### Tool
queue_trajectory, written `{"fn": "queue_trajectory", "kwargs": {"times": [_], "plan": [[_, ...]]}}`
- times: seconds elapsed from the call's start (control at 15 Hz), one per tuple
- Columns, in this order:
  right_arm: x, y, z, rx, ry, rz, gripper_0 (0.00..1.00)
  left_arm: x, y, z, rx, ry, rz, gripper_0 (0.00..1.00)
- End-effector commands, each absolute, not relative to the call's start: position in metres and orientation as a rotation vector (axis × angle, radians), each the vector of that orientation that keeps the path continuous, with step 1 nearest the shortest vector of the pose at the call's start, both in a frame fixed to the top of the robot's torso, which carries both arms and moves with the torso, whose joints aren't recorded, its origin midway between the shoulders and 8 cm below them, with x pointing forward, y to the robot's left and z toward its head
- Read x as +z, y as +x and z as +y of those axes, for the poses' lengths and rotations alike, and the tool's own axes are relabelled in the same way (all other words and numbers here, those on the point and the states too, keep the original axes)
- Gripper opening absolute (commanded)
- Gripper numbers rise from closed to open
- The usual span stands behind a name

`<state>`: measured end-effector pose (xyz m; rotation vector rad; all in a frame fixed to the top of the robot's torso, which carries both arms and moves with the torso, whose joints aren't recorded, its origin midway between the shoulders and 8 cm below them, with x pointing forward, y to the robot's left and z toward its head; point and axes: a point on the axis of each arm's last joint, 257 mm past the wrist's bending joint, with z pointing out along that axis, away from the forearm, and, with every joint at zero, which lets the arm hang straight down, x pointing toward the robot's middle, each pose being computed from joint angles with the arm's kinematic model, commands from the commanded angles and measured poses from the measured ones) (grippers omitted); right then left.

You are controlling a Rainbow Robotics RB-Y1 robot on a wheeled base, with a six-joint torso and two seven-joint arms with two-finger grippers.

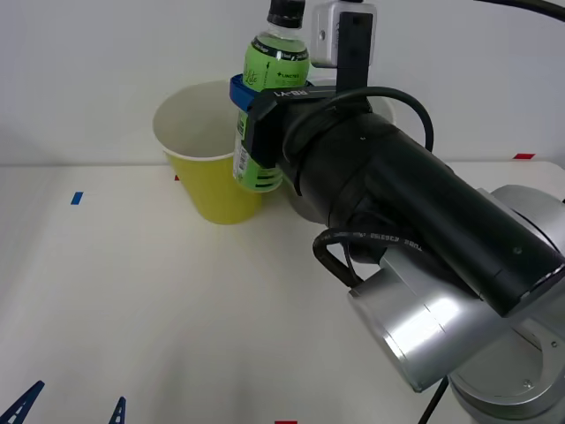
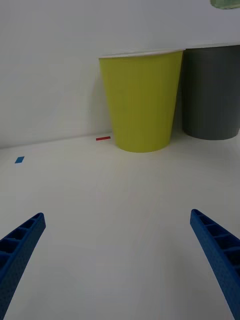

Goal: Put cans in the gray bin and PET bottles in the light green bin.

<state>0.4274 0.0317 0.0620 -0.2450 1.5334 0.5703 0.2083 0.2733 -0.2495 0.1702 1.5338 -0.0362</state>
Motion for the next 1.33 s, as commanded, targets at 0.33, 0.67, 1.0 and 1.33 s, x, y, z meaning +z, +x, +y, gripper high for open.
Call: {"fn": "queue_trajectory", "kwargs": {"times": [0.33, 0.67, 1.0, 1.33], "plan": [[0.111, 0.450, 0.086, 0.624, -0.314, 1.520, 0.00, -0.249, 0.208, 0.273, -0.036, 0.170, 1.534, 1.00], [0.116, 0.492, 0.106, 0.557, -0.326, 1.497, 0.00, -0.249, 0.208, 0.273, -0.036, 0.170, 1.534, 1.00], [0.118, 0.528, 0.114, 0.549, -0.323, 1.437, 0.00, -0.249, 0.208, 0.273, -0.036, 0.170, 1.534, 1.00], [0.107, 0.559, 0.125, 0.534, -0.339, 1.407, 0.00, -0.249, 0.208, 0.273, -0.036, 0.170, 1.534, 1.00]]}}
